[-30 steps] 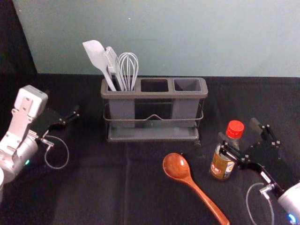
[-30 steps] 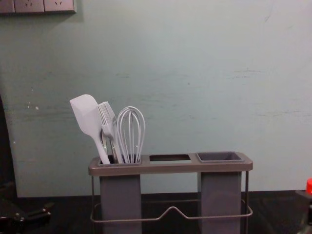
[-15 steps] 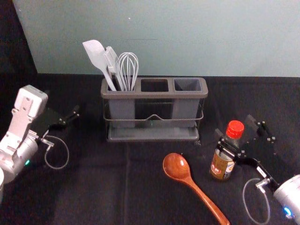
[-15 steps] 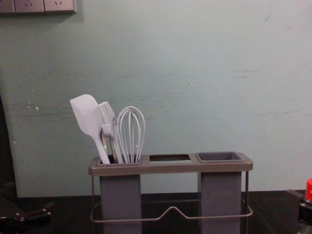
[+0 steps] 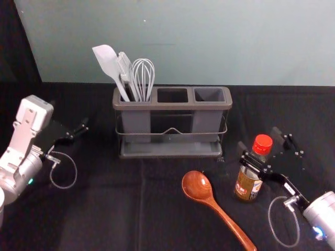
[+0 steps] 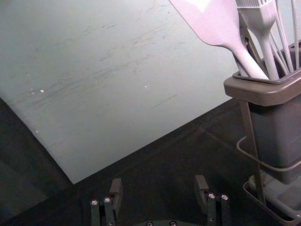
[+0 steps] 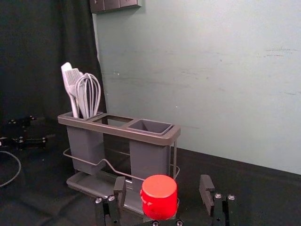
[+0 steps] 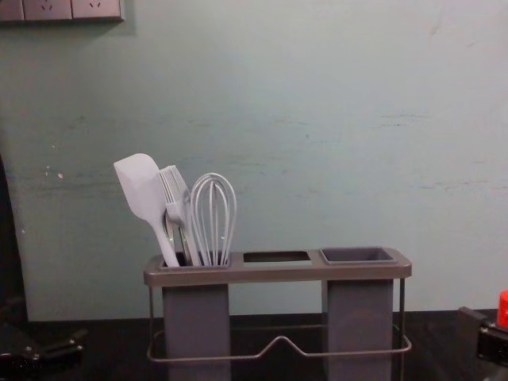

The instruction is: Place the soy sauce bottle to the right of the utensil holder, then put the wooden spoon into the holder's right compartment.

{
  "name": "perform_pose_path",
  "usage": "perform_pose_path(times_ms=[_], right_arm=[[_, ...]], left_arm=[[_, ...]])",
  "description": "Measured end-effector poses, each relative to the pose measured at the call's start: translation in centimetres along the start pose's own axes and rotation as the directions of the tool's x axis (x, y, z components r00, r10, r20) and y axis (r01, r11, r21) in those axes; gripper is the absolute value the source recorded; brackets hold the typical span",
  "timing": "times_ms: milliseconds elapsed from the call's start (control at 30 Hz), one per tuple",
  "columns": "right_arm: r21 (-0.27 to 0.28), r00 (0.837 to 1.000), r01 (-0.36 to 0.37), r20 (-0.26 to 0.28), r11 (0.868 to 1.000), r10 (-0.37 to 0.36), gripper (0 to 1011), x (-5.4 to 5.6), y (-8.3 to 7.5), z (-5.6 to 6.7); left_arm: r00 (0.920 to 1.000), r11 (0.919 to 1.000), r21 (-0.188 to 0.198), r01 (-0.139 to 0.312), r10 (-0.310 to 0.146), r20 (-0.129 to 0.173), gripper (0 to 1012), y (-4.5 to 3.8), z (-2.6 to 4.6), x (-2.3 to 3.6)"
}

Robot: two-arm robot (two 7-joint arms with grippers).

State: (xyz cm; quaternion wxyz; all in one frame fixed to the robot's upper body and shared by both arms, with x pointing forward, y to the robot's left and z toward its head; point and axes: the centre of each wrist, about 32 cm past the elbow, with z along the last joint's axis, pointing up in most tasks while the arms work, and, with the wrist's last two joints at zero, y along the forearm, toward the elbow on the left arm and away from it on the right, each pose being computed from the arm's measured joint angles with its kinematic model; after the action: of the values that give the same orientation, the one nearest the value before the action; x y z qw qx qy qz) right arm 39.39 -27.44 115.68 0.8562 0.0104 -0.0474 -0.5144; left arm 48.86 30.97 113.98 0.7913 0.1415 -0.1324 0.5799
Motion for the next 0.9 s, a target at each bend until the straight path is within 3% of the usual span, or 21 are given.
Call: perform_pose_path(times_ms=[200, 433, 733, 900], right_arm=[[0.001, 1.000, -0.003, -0.006, 1.000, 0.003, 953, 0.08, 0.08, -0.17], [0.003, 1.000, -0.008, -0.002, 1.000, 0.008, 786, 0.20, 0.11, -0.09], [0.005, 1.000, -0.012, 0.000, 1.000, 0.012, 463, 0.17, 0.13, -0.13], [0.005, 1.000, -0.012, 0.002, 1.000, 0.012, 387, 0.14, 0.01, -0.10]], left_arm=[[1.0000, 1.0000, 0.000, 0.000, 0.000, 0.000, 1005, 0.00, 0.00, 0.00], [1.0000, 1.0000, 0.000, 0.000, 0.000, 0.000, 1005, 0.00, 0.00, 0.00], [1.0000, 1.0000, 0.000, 0.000, 0.000, 0.000, 1005, 0.00, 0.00, 0.00], [1.0000, 1.0000, 0.000, 0.000, 0.000, 0.000, 1005, 0.00, 0.00, 0.00]])
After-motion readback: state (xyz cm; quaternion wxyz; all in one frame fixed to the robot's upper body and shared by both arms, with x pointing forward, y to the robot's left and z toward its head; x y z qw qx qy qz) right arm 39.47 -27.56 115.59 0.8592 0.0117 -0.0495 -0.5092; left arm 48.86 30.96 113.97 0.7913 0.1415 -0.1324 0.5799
